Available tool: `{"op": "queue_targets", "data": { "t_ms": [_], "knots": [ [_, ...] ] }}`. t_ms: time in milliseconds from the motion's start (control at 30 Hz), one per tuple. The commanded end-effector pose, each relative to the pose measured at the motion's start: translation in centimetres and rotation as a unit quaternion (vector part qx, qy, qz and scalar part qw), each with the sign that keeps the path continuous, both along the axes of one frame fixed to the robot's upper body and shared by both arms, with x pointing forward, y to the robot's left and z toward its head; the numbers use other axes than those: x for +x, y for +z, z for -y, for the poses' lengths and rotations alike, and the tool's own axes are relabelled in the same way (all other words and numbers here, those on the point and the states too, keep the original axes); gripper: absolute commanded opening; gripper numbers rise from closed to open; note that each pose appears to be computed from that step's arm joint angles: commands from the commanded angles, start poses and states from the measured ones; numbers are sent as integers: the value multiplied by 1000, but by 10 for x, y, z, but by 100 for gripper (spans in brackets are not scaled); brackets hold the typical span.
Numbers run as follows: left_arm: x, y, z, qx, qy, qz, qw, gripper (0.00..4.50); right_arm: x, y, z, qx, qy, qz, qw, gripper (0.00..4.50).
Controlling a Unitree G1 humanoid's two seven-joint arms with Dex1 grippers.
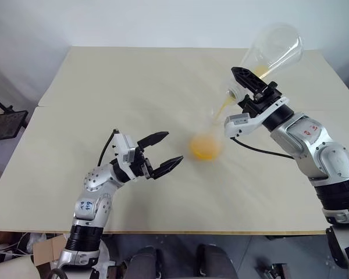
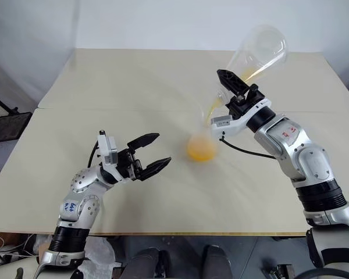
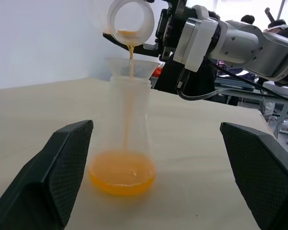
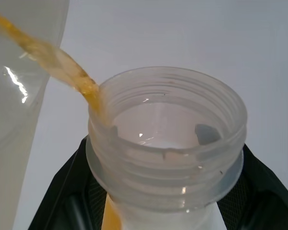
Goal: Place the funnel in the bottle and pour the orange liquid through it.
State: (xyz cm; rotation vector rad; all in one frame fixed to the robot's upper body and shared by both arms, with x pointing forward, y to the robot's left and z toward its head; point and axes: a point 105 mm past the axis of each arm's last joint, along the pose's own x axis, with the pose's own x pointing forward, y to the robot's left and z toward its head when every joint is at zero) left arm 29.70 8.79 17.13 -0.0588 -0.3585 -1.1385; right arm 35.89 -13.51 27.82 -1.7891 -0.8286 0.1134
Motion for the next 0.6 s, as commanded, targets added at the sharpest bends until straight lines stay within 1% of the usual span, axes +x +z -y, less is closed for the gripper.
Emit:
{"op": "queue_targets", "data": {
  "t_ms": [33, 600],
  "knots": [
    [-3, 7, 2, -2, -2, 21, 1000, 450, -6, 19, 8, 9, -3, 37, 999, 249],
    [-1, 7, 2, -3, 0, 24, 1000, 450, -5, 14, 7, 5, 0, 33, 999, 249]
  ]
}}
